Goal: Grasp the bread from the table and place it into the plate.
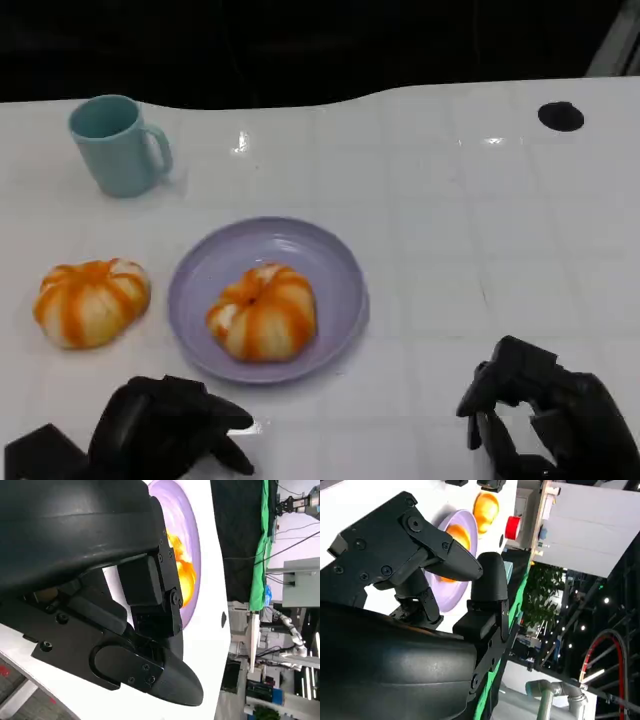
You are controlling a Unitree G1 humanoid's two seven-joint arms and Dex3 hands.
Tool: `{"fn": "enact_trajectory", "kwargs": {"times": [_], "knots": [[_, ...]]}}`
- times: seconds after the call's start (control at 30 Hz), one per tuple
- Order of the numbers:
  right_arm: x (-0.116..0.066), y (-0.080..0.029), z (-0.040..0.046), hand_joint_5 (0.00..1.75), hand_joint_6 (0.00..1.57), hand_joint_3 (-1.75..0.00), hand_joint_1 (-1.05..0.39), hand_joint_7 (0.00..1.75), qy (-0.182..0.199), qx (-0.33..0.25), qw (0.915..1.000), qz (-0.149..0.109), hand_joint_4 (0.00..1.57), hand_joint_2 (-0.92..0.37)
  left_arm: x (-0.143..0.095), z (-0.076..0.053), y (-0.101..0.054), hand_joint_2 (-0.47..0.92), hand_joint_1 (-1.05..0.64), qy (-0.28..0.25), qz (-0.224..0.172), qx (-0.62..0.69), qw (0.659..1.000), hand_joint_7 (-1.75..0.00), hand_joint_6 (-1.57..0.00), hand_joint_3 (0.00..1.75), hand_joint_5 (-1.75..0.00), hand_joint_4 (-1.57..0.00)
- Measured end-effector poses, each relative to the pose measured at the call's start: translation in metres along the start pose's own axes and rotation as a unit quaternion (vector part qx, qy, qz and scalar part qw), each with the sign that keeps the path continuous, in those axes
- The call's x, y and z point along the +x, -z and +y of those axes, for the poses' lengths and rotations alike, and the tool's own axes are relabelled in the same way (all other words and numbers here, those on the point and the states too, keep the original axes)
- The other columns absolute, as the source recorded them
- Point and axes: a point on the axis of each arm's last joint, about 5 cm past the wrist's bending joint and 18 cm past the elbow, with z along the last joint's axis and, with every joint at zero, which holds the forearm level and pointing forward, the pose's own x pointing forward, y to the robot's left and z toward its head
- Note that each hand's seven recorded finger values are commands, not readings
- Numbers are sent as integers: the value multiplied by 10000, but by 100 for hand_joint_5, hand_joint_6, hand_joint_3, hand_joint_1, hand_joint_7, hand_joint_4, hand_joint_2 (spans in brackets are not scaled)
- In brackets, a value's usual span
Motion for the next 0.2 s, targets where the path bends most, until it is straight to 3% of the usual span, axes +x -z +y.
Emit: {"fn": "enact_trajectory", "kwargs": {"times": [0.2], "knots": [[23, 4, 23, 175, 72, -130, -33, 162, 38, 50, 10000, -37, 83, -40, -14, 32, -8, 89, -105, -38, -24, -14, 10000, -20, -157, 1, -68, -147]]}}
